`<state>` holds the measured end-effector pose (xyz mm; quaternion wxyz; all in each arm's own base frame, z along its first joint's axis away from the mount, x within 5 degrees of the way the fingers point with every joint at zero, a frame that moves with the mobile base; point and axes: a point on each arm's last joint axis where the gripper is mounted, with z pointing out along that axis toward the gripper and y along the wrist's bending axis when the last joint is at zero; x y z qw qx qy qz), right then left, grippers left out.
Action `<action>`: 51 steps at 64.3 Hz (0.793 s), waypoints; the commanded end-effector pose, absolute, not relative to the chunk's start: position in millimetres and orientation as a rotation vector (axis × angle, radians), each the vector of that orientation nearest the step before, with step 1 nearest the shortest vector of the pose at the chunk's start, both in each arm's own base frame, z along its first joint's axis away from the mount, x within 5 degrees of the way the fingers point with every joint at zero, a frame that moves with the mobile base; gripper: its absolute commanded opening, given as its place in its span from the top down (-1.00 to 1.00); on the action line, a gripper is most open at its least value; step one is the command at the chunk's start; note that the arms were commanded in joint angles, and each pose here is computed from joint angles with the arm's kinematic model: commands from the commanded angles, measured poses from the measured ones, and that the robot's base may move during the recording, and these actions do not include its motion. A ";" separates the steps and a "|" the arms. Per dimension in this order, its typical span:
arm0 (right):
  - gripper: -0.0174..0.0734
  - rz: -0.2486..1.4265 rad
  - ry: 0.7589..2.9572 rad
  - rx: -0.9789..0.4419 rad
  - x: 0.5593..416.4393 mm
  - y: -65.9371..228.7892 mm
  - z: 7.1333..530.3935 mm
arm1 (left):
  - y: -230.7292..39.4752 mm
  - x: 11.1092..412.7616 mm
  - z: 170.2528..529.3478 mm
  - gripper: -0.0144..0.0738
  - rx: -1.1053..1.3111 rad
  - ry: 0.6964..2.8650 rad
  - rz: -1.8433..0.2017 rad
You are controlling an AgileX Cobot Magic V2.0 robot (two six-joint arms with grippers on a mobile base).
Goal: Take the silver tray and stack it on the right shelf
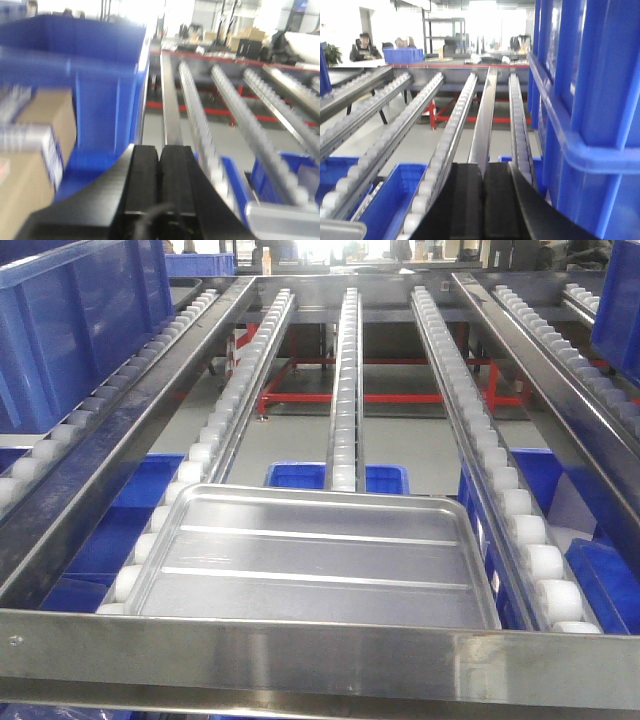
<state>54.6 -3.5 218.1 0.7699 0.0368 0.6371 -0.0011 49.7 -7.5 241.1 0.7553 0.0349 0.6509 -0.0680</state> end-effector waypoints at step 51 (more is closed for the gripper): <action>-0.25 0.113 1.652 -0.002 90.0 6.9 320.1 | -46.0 159.8 355.6 -0.08 0.268 2.040 -0.383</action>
